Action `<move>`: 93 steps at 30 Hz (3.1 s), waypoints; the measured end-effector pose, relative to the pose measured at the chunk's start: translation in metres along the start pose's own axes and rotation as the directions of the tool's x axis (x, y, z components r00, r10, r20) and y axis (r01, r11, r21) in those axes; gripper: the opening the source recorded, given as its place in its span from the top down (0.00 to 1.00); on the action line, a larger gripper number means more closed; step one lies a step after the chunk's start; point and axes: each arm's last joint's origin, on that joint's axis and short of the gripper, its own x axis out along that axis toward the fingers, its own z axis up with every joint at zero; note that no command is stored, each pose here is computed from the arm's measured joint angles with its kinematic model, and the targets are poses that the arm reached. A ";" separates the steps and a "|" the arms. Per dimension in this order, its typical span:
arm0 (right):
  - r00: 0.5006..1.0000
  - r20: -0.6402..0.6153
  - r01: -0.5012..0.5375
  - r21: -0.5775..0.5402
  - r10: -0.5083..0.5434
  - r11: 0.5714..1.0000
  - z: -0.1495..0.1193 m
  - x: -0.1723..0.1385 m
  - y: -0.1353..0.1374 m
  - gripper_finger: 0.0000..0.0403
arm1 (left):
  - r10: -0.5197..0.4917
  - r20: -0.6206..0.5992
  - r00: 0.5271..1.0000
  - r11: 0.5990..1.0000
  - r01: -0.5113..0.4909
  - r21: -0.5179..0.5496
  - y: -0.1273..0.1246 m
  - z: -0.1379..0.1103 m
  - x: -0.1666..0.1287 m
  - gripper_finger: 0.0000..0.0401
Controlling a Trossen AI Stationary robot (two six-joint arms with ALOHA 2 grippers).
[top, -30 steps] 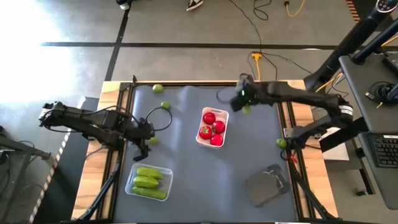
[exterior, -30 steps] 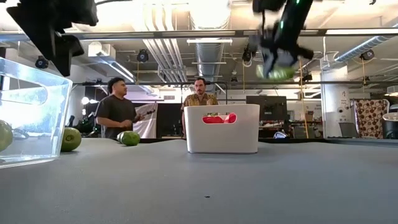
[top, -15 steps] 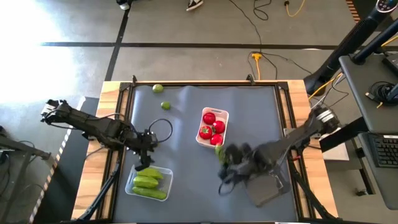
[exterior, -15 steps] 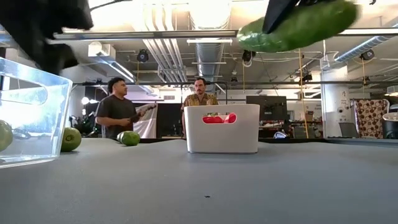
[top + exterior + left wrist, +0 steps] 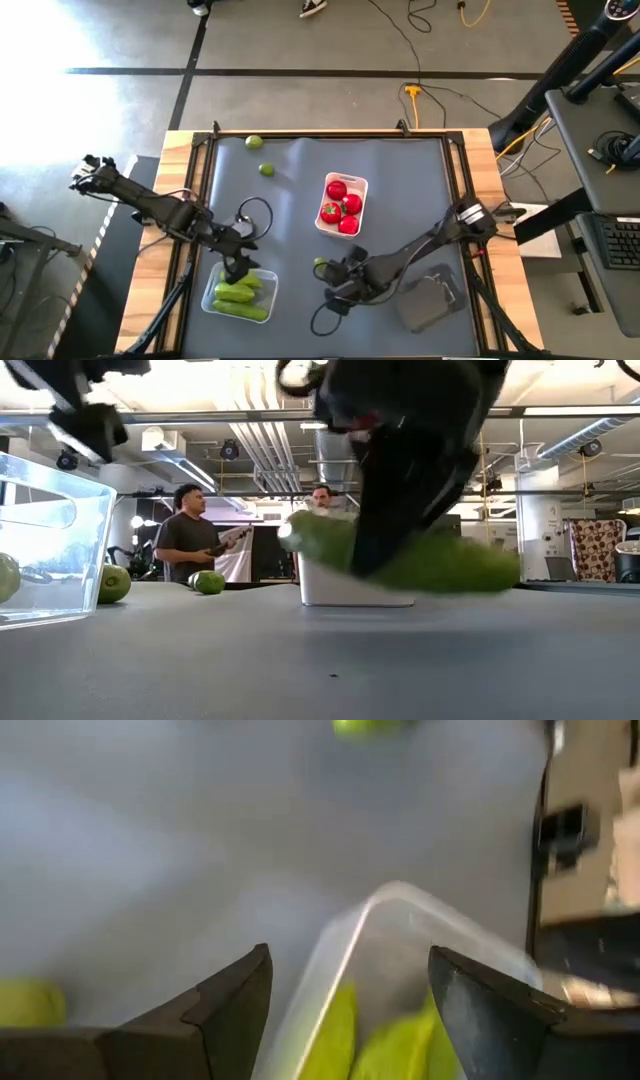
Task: Sort produce into baskets
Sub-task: Put the cucumber into the transparent bin
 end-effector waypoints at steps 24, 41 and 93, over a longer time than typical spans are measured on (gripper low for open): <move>0.990 -0.136 -0.042 0.002 0.042 0.999 -0.001 -0.081 0.009 0.14 | -0.107 0.210 0.972 0.939 0.029 0.344 -0.062 0.057 0.095 0.23; 1.000 -0.009 0.004 0.123 -0.003 0.992 -0.009 -0.133 -0.005 0.16 | -0.142 0.044 0.989 0.865 0.103 0.491 -0.102 0.064 0.170 0.22; 0.988 0.011 -0.137 0.538 0.156 0.832 -0.131 -0.139 0.087 0.19 | 0.265 -0.045 0.963 0.784 -0.188 0.592 -0.191 0.011 0.033 0.60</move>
